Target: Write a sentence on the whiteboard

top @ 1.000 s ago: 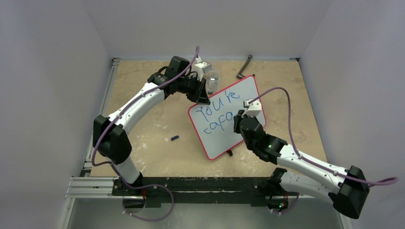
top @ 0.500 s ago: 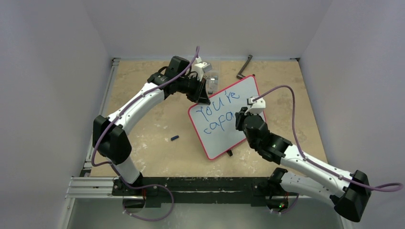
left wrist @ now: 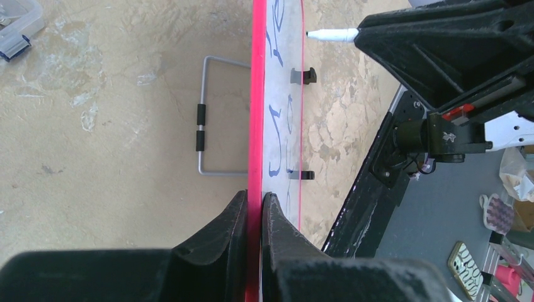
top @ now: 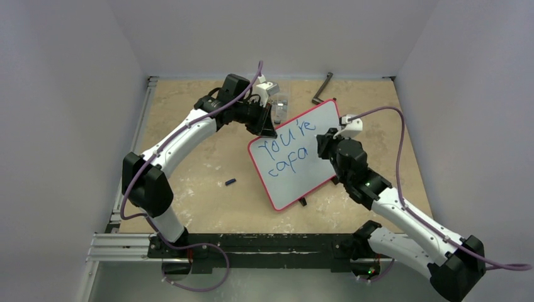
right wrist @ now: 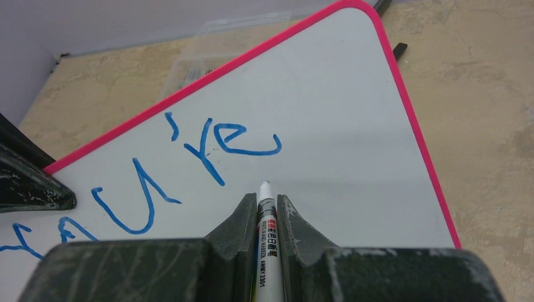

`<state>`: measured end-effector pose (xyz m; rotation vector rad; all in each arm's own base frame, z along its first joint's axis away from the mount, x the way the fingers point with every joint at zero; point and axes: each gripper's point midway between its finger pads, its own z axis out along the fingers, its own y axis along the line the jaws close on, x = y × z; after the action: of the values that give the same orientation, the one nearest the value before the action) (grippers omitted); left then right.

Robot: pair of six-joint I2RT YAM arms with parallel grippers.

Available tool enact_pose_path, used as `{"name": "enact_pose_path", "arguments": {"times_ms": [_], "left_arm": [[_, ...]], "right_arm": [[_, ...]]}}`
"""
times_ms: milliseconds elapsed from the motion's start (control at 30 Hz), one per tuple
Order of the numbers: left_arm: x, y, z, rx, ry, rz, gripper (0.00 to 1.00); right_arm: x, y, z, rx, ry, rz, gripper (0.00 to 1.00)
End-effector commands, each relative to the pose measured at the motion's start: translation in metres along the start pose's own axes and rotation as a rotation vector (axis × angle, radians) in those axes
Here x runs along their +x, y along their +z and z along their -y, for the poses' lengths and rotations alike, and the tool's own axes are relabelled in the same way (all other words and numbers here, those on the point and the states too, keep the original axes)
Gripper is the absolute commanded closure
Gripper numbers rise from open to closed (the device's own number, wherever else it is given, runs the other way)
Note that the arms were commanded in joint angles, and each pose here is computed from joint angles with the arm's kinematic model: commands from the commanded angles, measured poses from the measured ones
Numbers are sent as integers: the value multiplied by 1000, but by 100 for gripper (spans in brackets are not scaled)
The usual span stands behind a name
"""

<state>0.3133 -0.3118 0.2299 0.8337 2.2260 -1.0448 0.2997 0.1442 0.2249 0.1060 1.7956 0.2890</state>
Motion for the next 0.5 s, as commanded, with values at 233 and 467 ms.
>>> {"name": "enact_pose_path", "arguments": {"times_ms": [233,467], "left_arm": [[-15,-16,-11,-104,59,71,100],[-14,-23,-15,-127,41,68,100]], "right_arm": [[-25,-2,-9,-149,81,82,100],[-25,-6,-13,-189,95,97,100]]}}
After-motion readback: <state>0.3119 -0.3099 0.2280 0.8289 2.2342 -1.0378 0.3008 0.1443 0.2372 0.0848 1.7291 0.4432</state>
